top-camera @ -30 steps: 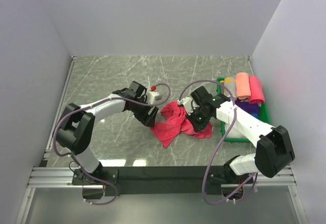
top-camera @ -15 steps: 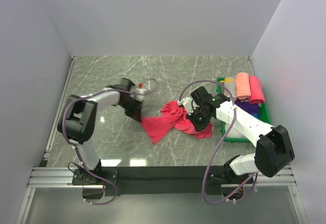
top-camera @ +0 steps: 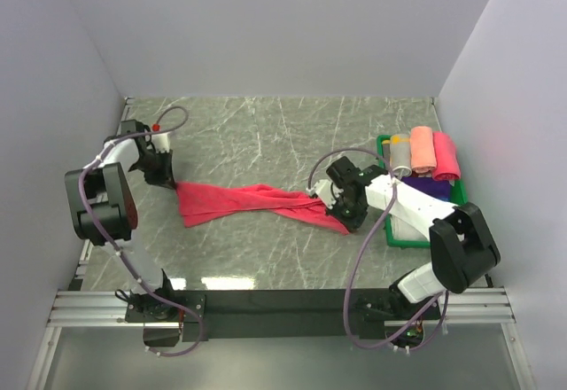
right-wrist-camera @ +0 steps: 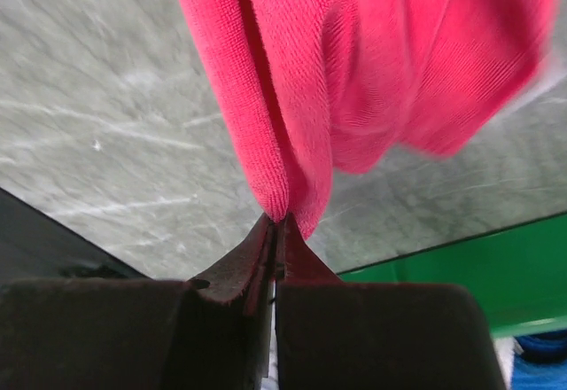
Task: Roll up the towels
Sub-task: Flatten the towel
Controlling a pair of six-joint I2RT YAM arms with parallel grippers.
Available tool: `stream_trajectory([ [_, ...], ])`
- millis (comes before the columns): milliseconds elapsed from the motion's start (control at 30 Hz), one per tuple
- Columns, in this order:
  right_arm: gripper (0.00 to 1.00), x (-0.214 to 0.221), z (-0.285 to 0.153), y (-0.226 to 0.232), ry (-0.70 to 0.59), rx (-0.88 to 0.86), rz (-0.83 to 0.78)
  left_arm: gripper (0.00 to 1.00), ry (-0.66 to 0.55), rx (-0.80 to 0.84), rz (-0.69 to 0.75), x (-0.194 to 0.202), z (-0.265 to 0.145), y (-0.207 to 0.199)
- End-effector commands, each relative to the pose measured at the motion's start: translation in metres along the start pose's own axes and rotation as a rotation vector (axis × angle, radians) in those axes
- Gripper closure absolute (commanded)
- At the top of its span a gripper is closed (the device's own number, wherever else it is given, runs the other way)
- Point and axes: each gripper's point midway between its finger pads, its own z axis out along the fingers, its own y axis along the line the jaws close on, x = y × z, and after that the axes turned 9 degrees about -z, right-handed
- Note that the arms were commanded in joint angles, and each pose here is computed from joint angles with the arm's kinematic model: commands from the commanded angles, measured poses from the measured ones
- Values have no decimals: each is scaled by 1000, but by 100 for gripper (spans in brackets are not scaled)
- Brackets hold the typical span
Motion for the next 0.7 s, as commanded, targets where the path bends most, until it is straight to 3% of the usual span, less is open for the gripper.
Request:
stream_trajectory([
  [0,100,9,3,0,46,8,-62,99,-55,-21,-18,-32,-6,21],
  [67,96,-3,-2,7,21,-22,-82,99,-60,-11,-3,-38,-8,21],
  [100,86,-6,-5,11,19,-39,-91,99,-69,-6,9,-45,-10,21],
  [133,67,-19,-12,14,-21,-49,-103,96,-70,11,31,-48,-11,19],
  [167,61,-26,-18,15,-47,-55,-93,92,-39,29,32,-43,-13,15],
  [200,56,-33,-24,15,-77,-61,-81,87,-39,42,48,-47,-17,13],
  [233,51,-42,-34,12,-113,-51,-70,74,-32,77,56,-45,-21,7],
  [267,48,-47,-43,10,-156,-46,-35,68,-23,78,68,-41,-25,7],
  [400,48,-54,-64,-16,-250,-17,102,52,-38,63,81,-26,-46,3],
  [533,56,-48,-55,-43,-216,-11,224,51,-23,93,73,-8,-53,-6],
  [667,57,-48,-39,-55,-170,-12,296,50,-9,141,45,4,-53,-16],
])
